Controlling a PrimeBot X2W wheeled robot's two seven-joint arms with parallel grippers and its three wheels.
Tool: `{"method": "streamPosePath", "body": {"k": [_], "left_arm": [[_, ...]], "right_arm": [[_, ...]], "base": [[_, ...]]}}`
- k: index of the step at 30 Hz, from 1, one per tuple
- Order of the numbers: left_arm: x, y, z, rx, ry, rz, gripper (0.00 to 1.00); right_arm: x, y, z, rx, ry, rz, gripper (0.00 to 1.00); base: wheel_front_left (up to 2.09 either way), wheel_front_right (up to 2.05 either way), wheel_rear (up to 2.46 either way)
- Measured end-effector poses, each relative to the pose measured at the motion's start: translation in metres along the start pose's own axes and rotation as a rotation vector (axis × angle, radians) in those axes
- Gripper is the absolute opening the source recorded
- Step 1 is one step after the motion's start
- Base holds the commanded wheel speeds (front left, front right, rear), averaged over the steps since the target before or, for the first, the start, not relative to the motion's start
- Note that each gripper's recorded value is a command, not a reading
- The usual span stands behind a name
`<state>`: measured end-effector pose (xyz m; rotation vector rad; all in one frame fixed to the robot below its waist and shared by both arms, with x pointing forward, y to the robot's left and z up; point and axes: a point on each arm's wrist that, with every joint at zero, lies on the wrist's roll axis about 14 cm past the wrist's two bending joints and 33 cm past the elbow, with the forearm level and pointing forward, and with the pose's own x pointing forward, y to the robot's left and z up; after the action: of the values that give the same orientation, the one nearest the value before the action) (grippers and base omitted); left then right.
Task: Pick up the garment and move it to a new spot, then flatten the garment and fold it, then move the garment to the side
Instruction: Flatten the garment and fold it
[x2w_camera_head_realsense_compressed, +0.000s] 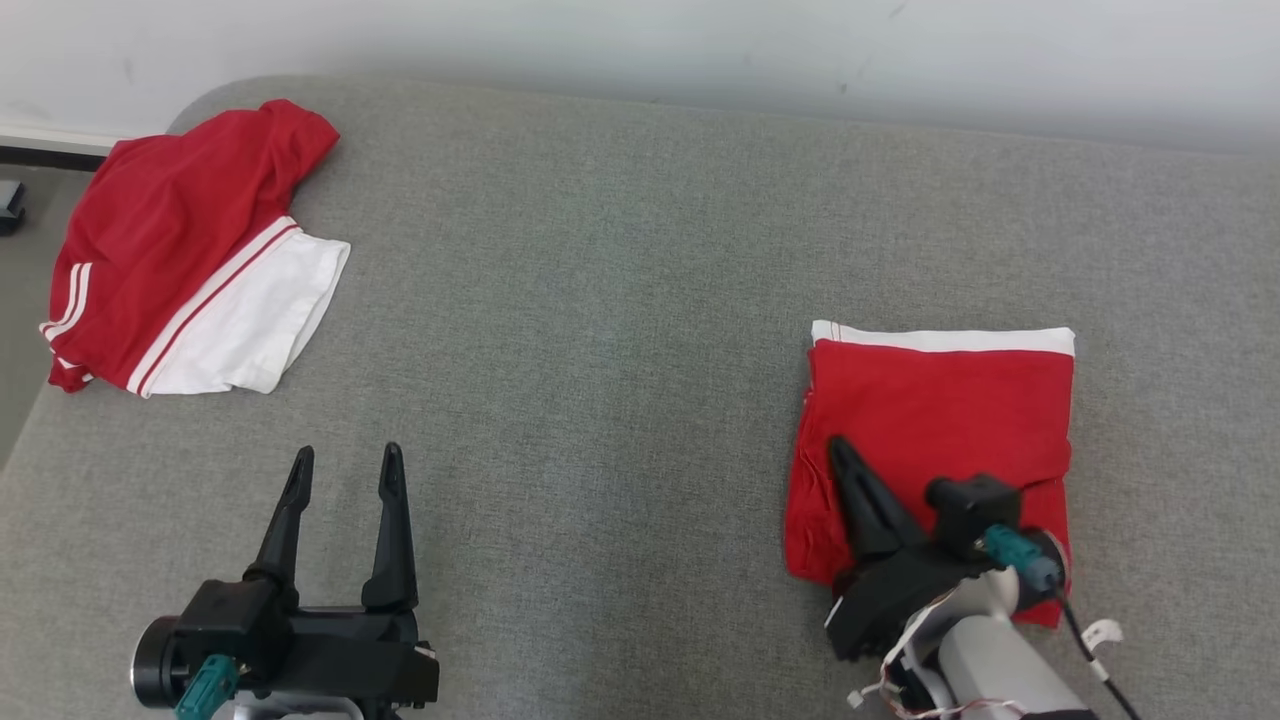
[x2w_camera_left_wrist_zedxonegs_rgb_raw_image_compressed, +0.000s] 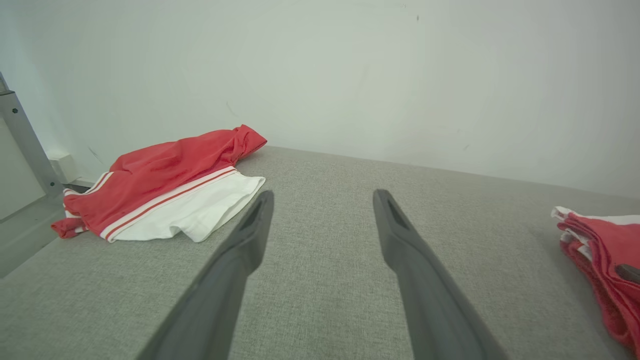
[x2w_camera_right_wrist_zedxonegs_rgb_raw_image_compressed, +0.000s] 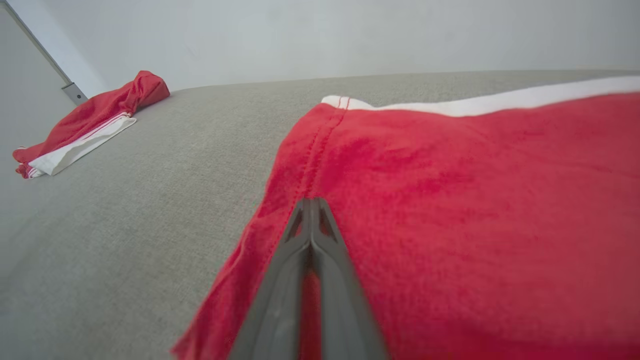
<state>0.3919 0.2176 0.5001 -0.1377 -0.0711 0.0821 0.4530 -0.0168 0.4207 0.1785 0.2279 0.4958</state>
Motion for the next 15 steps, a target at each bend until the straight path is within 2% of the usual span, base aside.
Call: {"method": "streamPosePath", "body": {"k": [8, 15], "left_arm": [[-0.002, 0.001, 0.002, -0.001, -0.005, 0.005, 1.0], [-0.003, -0.002, 0.003, 0.001, -0.009, -0.005, 1.0]], "right_arm": [[-0.004, 0.027, -0.006, 0.008, 0.014, 0.073, 0.0], [-0.009, 0.014, 0.031, 0.016, -0.097, 0.029, 0.0]], "base": [[0.0, 0.0, 0.0], [0.0, 0.0, 0.0]]}}
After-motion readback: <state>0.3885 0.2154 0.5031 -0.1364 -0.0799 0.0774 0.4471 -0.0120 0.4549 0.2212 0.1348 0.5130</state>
